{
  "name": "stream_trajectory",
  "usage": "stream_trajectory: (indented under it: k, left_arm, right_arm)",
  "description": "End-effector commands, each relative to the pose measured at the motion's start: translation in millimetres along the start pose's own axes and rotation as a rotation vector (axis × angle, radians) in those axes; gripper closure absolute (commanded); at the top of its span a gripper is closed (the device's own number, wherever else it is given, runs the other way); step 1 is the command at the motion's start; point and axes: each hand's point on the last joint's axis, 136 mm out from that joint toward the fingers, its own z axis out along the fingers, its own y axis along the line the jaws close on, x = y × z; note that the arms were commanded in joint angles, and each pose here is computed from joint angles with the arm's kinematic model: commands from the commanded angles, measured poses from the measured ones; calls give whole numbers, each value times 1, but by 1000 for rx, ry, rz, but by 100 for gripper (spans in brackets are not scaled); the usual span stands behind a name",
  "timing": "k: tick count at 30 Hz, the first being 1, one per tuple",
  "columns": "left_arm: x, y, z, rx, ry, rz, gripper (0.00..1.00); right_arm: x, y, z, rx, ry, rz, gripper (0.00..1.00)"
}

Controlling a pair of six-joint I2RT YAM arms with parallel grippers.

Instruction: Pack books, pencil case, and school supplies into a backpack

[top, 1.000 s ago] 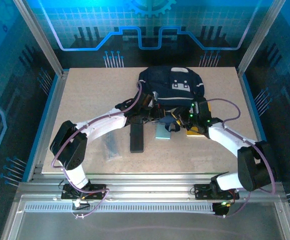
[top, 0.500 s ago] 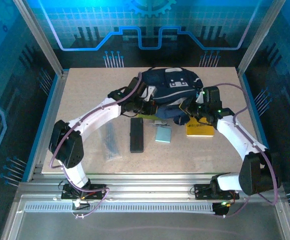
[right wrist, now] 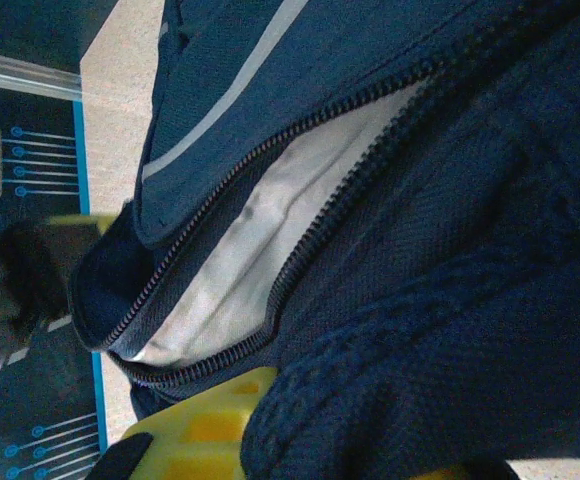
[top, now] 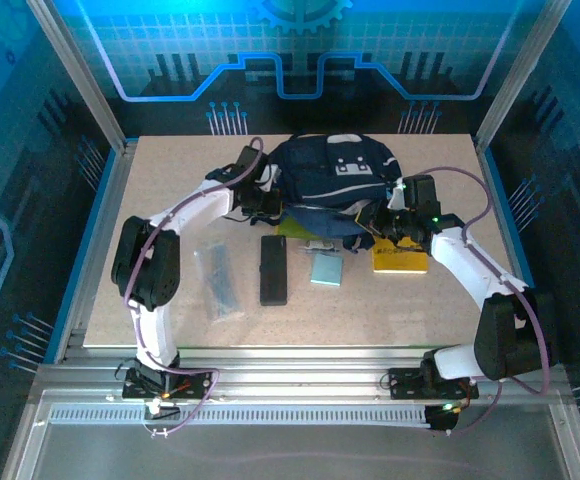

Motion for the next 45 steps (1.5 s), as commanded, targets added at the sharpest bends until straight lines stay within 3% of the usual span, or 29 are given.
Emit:
stream_trajectory:
  k: [1,9,18,24,30,34,35,37,40,42,44,45]
  left_arm:
    - [-52,69,-5,-223,-160,-71,100]
    - [-51,92,-25,-297,-256,-123,100]
    - [-8,159,-45,-306,-326,-420,100]
    - [15,196,-71,-388,-390,-522,100]
    - [39,248,-96,-465,-433,-683,100]
    - [42,257,-107,-478,-454,-720,100]
    - [40,256,-108,-470,-457,-720,96]
    - [36,250,-109,-441,-456,-731,49]
    - [34,241,-113,-392,-441,-764,16]
    - [33,232,-117,-352,-446,-778,1]
    - [33,224,-123,-320,-455,-784,1]
    - [32,218,-128,-305,-465,-778,1]
  right_arm:
    - [-5,16,-10,-36,-4,-86,100]
    - [-5,43,6,-83,35,-194,100]
    - [-28,155,20,-231,5,-502,100]
    - [-12,201,63,-309,100,-573,100]
    - [21,212,117,-330,237,-566,100]
    - [35,205,154,-284,287,-558,100]
    - [37,202,162,-273,297,-551,100]
    - [39,196,180,-253,311,-524,100]
    - [42,188,200,-225,330,-497,100]
    - [47,186,208,-216,348,-488,100]
    - [53,185,211,-204,362,-483,96]
    - [55,186,211,-200,369,-479,87]
